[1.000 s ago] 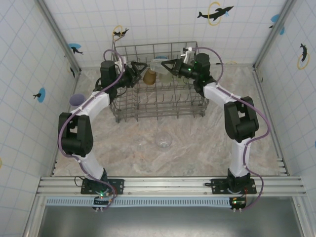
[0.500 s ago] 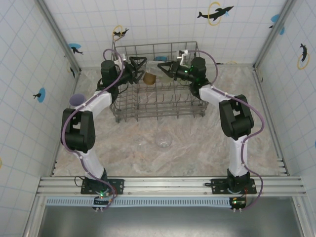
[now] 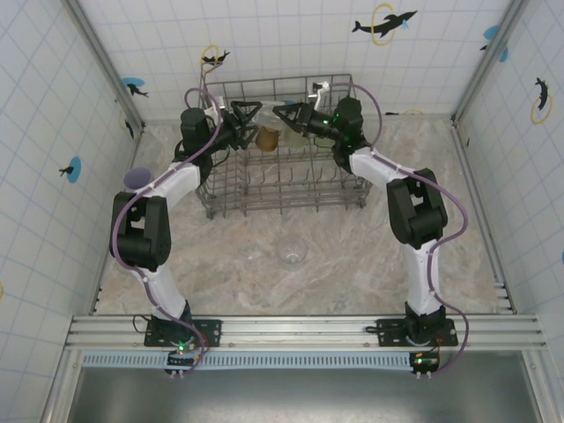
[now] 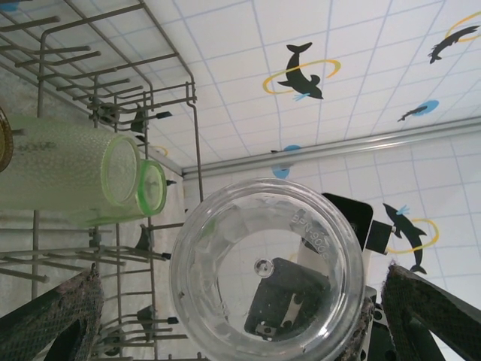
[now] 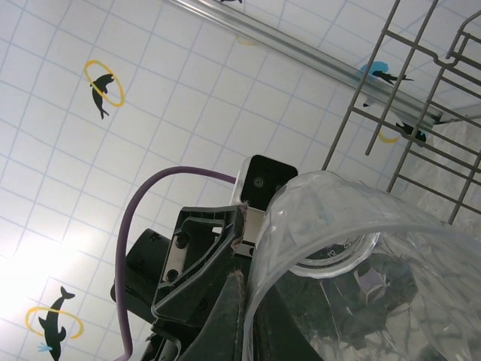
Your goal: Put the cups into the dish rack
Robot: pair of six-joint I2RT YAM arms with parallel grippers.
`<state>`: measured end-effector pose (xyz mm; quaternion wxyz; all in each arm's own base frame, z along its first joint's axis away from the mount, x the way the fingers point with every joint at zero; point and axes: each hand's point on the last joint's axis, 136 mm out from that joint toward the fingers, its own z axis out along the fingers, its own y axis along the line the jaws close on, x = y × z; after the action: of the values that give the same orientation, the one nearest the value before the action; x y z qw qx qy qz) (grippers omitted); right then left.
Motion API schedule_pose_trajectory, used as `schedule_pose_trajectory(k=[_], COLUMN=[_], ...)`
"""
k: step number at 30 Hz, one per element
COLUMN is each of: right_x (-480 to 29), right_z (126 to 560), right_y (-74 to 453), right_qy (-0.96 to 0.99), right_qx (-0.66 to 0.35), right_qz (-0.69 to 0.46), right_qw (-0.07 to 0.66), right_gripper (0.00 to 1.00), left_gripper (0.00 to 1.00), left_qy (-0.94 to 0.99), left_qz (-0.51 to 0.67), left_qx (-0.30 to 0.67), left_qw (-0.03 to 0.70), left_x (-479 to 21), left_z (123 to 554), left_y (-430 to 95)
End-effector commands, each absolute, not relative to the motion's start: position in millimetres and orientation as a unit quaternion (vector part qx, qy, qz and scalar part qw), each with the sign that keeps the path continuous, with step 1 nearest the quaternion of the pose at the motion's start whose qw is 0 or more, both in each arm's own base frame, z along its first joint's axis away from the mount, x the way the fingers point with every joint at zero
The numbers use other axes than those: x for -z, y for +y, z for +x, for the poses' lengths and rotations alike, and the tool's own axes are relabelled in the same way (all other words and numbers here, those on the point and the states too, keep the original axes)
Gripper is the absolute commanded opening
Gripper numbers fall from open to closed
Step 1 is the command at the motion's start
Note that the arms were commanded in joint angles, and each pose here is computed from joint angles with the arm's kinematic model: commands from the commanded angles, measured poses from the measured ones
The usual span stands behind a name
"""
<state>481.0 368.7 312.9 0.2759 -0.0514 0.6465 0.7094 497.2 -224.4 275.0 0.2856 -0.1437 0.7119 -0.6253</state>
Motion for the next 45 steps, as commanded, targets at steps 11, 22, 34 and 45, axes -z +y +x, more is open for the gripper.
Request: schedule_pose_trajectory(k=[11,22,34,45], right_x=[-320.9,-319.5,-310.0,-289.3], right_z=[480.0,475.6,469.0,457.0], right_y=[386.0,389.3,382.2,348.9], right_qy=[0.626,0.629,0.659,0.712], right_qx=[-0.724,-0.725,-0.696,-0.632], right_qz=[-0.074,-0.080,-0.087,-0.081], right_qw=[0.280,0.267,0.272,0.296], right_gripper=[0.00,0.05,0.57,0.78], left_gripper=[0.70,0.21,0.00,0.00], left_qy=[0.703,0.699,0.711,0.742], left_qz=[-0.136,-0.131,-0.126,-0.108], left_qx=[0.637,0.642,0.627,0.574], left_qw=[0.284,0.285,0.292,0.330], left_x=[-272.8,-273.2,-265.9,-264.5], left_z=[498.3,497.6,496.9,502.9], left_y=[-227.9,-228.9,-227.0,-220.3])
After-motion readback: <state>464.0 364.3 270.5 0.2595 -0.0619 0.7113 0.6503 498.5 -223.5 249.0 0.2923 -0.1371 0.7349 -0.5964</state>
